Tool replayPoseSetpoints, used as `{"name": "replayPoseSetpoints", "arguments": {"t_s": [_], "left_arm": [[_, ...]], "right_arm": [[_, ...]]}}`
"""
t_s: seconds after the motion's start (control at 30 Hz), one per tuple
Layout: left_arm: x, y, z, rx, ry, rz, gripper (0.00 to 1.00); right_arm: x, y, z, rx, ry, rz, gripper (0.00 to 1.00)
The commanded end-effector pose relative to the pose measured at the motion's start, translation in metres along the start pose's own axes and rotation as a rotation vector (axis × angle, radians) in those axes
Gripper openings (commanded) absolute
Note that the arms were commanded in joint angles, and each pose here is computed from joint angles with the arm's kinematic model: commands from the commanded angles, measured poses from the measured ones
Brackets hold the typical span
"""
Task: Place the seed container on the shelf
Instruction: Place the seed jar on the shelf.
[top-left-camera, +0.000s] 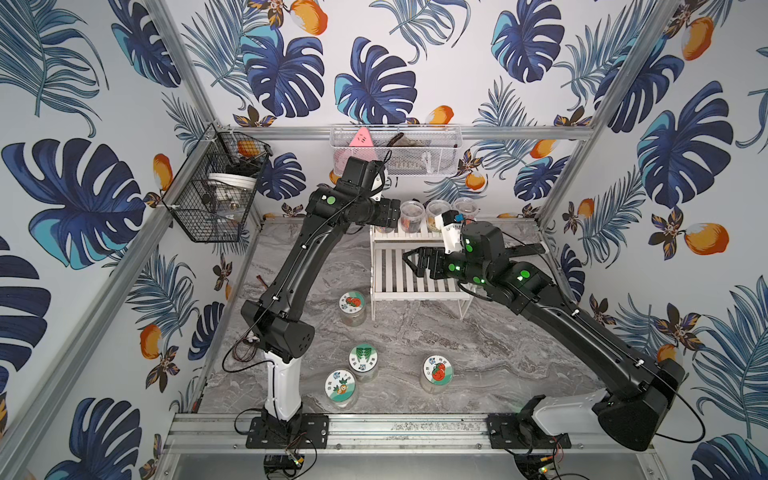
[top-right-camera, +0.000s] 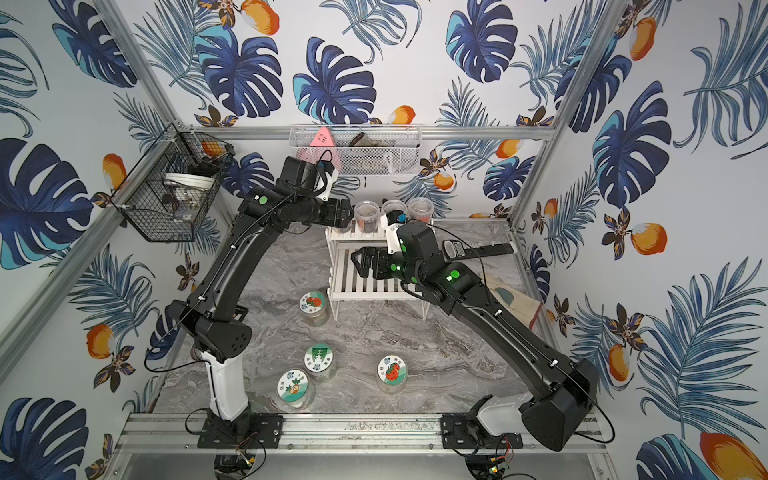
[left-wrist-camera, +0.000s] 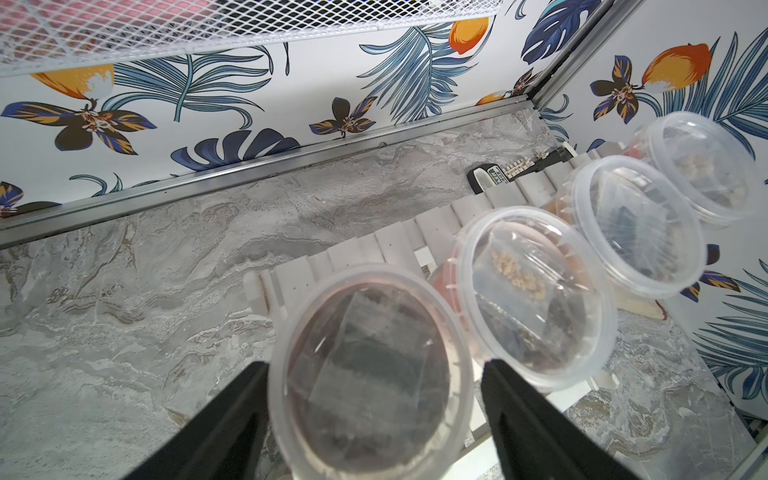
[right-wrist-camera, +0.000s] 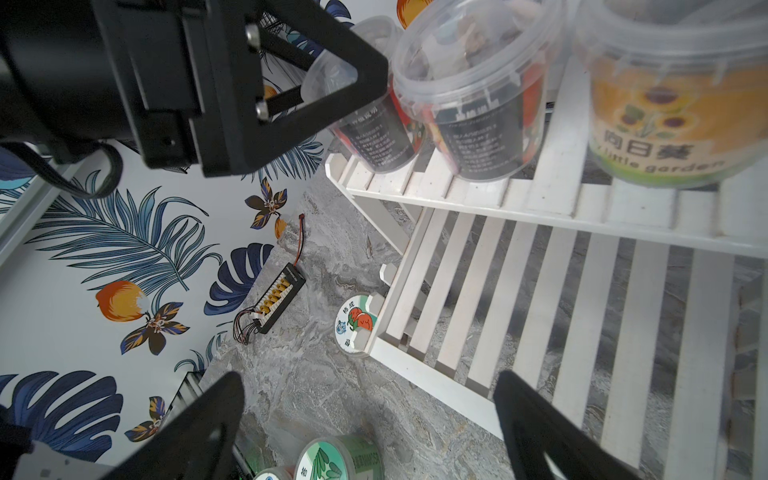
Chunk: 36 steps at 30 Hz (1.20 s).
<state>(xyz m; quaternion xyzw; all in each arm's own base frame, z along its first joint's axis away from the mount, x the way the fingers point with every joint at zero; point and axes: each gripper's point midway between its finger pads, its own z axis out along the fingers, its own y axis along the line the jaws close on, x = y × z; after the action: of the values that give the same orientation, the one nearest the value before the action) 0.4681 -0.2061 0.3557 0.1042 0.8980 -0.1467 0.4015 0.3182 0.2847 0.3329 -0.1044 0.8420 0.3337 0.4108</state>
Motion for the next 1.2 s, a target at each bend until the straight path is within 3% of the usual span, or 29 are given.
{"name": "replayPoseSetpoints", "arguments": {"t_s": [0.0,0.17,0.37,0.57,0.77,0.93,1.03,1.17], "left_arm": [[-0.012,0.001,-0.009,-0.017,-0.054,0.007,0.87],[-0.017,0.008,-0.019,-0.06,-0.082,0.017,0.9],[-0.019,-0.003,-0.032,-0.002,-0.1,0.018,0.9],[-0.005,-0.01,-0.055,0.05,-0.12,0.037,0.87],[0.033,-0.025,-0.085,0.166,-0.159,0.019,0.84],[0.092,-0.037,-0.096,0.224,-0.107,0.009,0.83],[0.13,-0.045,-0.095,0.263,-0.061,-0.005,0.82],[0.172,-0.053,-0.094,0.293,-0.003,-0.003,0.82]], "right_arm": [[0.0,0.0,-0.003,-0.001,0.0,-0.003,0.97],[0.002,-0.001,-0.005,0.005,0.003,-0.003,0.97],[0.01,-0.005,-0.016,0.013,0.012,-0.004,0.97],[0.04,-0.026,-0.042,0.062,0.024,-0.036,0.98],[0.095,-0.072,-0.056,0.209,0.109,0.032,1.0],[0.134,-0.104,-0.067,0.312,0.132,0.164,1.0],[0.146,-0.11,-0.072,0.333,0.151,0.201,1.0],[0.168,-0.1,-0.067,0.263,0.266,0.19,1.0]]}}
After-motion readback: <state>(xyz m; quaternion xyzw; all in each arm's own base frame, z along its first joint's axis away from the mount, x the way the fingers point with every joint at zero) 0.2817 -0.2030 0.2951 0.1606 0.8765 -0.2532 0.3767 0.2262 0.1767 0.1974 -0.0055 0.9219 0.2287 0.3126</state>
